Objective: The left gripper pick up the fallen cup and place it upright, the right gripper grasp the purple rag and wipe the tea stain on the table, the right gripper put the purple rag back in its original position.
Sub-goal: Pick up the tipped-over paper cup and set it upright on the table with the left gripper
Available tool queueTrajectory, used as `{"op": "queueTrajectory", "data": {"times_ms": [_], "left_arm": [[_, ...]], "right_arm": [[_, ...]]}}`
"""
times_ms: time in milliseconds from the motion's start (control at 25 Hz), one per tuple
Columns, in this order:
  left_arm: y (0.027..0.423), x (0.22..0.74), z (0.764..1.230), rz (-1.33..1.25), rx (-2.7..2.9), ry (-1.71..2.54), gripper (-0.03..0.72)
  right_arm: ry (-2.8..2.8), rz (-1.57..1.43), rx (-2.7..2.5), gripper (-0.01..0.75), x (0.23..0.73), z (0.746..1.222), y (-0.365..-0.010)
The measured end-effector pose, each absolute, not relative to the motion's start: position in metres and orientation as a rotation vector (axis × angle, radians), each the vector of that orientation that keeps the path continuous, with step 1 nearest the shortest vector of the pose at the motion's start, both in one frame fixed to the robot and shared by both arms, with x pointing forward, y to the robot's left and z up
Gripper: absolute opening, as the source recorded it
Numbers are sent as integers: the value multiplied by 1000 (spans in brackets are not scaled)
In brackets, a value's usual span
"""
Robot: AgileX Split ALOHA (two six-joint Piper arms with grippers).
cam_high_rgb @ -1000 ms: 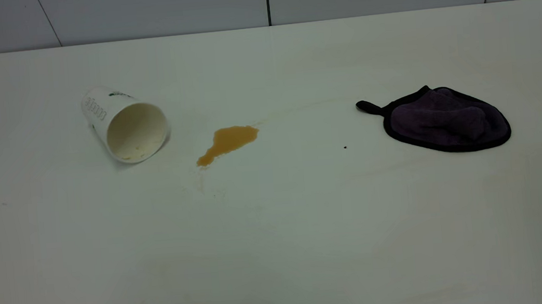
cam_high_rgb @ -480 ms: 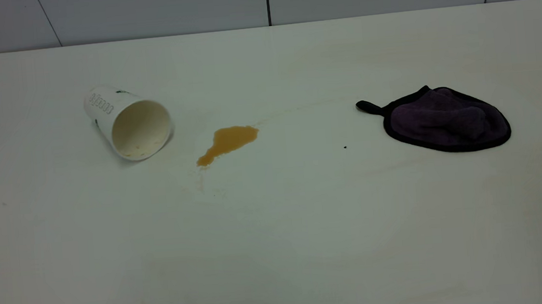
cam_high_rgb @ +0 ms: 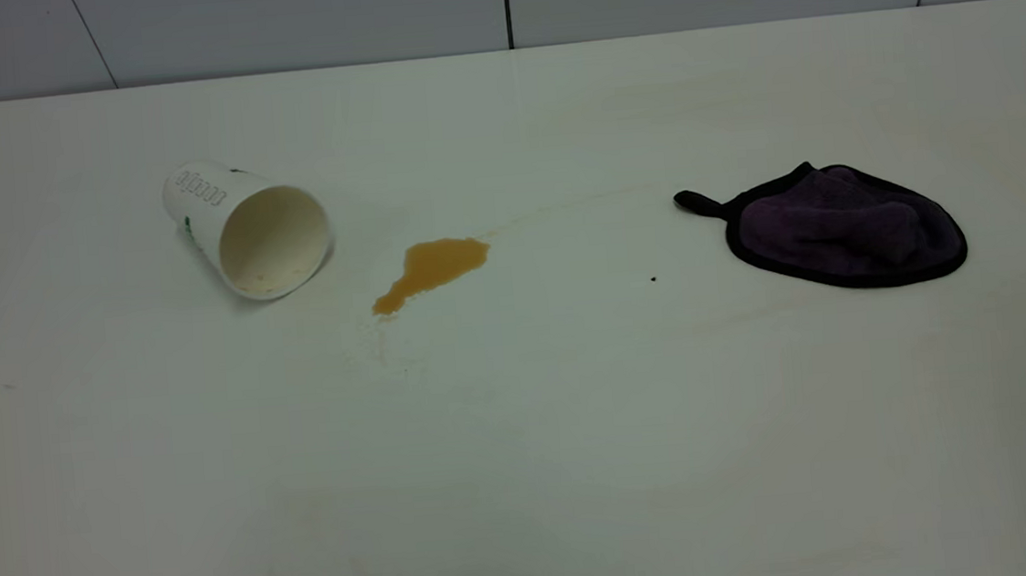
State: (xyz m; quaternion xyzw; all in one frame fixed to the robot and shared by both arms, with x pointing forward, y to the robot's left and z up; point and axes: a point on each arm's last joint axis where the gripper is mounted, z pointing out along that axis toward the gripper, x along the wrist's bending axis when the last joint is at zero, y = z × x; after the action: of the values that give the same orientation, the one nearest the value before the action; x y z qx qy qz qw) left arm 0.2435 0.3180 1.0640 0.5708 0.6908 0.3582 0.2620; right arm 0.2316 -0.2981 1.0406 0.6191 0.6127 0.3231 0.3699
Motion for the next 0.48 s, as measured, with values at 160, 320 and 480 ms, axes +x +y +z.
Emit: {"op": "queueTrajectory", "data": {"times_ms": [160, 320, 480], "left_arm": [[323, 283, 1098, 981, 1628, 1929, 566], [327, 343, 1120, 989, 1721, 1958, 591], [324, 404, 1125, 949, 1802, 1961, 664]], "right_arm": [[1572, 829, 1589, 239, 232, 1041, -298], [1572, 829, 1589, 239, 232, 1041, -298], [1572, 829, 1589, 239, 232, 1041, -298]]}}
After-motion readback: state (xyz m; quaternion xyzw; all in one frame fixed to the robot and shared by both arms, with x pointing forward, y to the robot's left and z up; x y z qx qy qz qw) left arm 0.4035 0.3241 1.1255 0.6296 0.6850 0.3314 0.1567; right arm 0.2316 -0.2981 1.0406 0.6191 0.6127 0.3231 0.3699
